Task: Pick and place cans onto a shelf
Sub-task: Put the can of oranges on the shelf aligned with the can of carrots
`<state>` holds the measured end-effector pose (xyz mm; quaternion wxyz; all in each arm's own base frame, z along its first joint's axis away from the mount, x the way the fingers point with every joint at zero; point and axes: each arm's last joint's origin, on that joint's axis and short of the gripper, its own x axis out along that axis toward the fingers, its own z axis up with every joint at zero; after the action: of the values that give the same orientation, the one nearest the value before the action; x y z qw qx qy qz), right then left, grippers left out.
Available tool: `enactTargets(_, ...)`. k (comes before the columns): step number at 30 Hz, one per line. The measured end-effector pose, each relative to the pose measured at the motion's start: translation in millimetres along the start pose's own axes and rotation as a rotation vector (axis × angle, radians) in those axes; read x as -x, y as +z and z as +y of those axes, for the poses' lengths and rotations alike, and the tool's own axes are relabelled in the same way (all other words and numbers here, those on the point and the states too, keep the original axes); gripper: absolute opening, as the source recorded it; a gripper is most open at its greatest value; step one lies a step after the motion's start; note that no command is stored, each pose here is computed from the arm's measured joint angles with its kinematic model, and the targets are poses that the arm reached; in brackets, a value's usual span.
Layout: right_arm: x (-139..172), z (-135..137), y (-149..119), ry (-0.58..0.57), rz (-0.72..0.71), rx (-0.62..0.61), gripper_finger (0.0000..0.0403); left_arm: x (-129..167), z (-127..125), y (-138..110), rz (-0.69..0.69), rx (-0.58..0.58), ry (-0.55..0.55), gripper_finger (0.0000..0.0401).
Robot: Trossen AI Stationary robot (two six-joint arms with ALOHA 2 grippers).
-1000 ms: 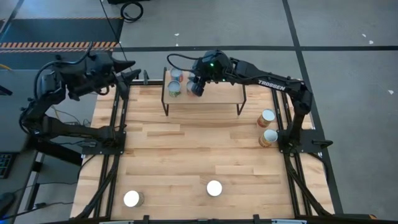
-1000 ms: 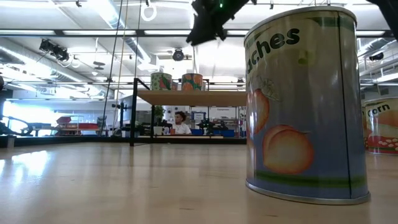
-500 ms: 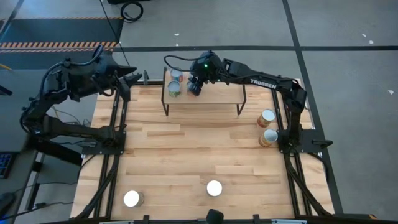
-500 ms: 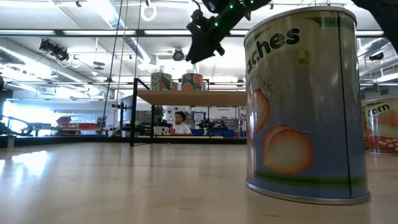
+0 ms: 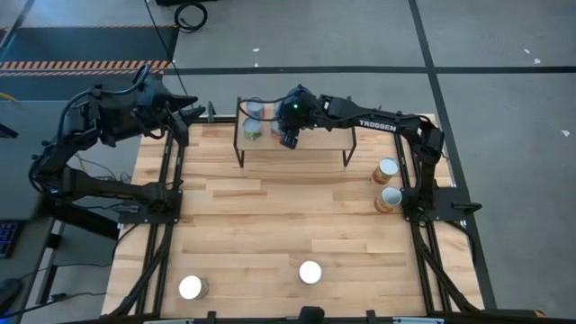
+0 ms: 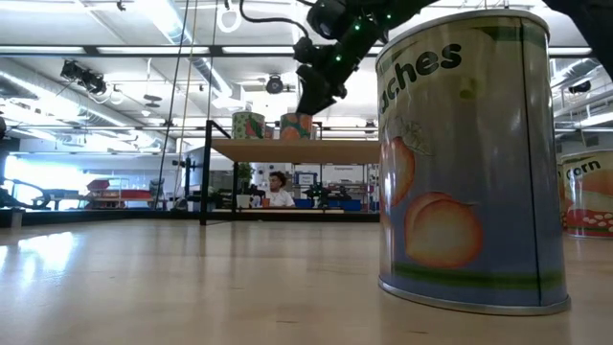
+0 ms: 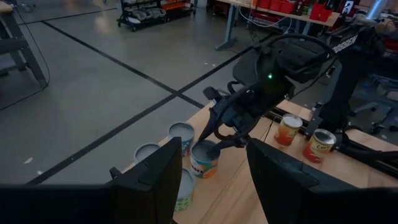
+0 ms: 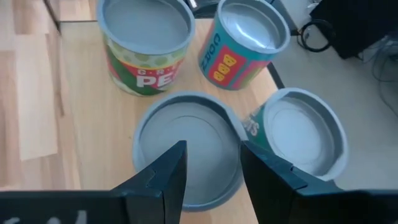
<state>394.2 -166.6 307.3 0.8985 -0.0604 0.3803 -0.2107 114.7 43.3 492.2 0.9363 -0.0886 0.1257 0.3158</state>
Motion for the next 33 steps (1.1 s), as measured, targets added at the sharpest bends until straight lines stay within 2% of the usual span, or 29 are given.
enactTargets(11, 8, 0, -2, -0.024, 0.030, 0.020, 0.0158, 0, 0, 0, -0.004, -0.001, -0.001, 0.0188)
enactTargets(20, 18, 7, 5, -0.006, -0.010, 0.026, 0.0158, 0, 0, 3, -0.026, 0.007, -0.005, 0.0188)
enactTargets(28, 20, 4, 13, 0.006, -0.129, -0.028, 0.0158, 0, -1, 3, -0.032, 0.002, -0.006, 0.0188)
enactTargets(33, 8, 3, -2, 0.019, -0.084, -0.085, 0.0158, 0, -1, 3, -0.032, 0.000, -0.006, 0.0188)
